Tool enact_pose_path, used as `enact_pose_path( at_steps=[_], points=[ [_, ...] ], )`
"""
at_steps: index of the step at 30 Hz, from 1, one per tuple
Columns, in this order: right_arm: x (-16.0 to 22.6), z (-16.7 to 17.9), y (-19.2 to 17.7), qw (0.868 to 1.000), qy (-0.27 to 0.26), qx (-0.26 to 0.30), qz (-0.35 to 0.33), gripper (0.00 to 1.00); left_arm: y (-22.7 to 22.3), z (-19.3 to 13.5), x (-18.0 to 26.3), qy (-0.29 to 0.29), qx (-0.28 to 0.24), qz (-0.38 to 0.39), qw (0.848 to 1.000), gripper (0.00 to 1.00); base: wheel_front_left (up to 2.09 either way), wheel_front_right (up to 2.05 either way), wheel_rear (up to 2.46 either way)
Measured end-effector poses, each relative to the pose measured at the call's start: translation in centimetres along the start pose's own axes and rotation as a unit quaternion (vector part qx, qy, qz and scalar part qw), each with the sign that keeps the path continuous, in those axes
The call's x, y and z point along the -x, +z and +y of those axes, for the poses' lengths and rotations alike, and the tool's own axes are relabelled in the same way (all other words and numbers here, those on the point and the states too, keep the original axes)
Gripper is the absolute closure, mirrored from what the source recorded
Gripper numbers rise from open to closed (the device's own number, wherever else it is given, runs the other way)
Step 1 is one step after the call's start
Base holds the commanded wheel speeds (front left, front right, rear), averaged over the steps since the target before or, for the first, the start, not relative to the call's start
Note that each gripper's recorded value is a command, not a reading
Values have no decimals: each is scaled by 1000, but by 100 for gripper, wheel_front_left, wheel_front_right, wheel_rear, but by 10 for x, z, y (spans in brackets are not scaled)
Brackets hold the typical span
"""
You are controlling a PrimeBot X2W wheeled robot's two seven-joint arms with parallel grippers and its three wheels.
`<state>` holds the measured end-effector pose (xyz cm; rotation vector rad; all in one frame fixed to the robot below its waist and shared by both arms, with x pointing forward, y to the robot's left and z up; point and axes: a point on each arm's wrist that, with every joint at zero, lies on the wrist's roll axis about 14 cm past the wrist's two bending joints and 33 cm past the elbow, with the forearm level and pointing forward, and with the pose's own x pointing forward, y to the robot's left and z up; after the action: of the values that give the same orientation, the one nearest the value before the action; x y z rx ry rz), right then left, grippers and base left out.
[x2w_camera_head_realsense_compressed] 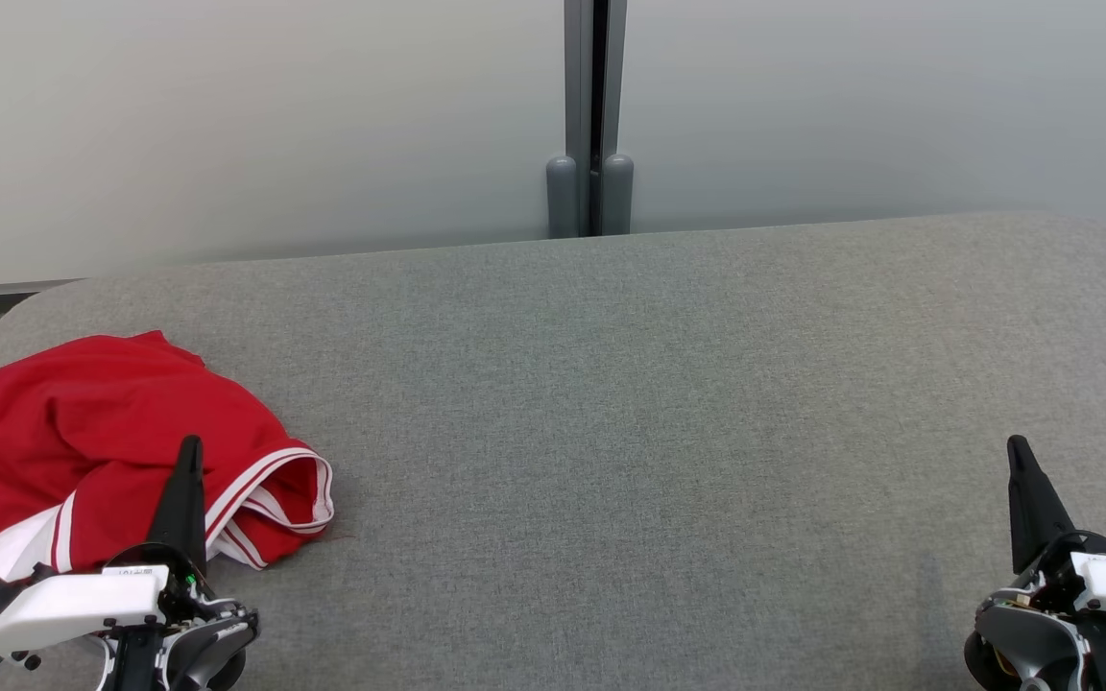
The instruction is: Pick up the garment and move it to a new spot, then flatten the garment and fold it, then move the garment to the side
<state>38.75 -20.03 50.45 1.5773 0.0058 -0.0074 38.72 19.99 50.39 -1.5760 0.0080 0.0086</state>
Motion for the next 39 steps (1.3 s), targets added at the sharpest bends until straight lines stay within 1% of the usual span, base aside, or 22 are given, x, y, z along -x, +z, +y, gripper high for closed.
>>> enact_pose_path(
  at_steps=[23, 24, 30, 39],
  points=[
    [0, 0, 0, 1000, 0, 0, 0, 100, 0, 0, 0, 0, 0, 0, 1000, 100, 0, 0, 0],
    [0, -1, 0, 1000, -1, 0, 0, 0, 0, 1, 0, 1, 0, 0, 1000, 0, 0, 0, 0],
    [14, -30, -3, 999, -44, -10, -3, 0, -4, 35, 17, 51, 11, -3, 999, 0, 0, 0, 0],
    [12, -23, -4, 999, -34, 18, -11, 0, 2, 24, 14, 34, 3, -24, 999, 0, 0, 0, 0]
  ],
)
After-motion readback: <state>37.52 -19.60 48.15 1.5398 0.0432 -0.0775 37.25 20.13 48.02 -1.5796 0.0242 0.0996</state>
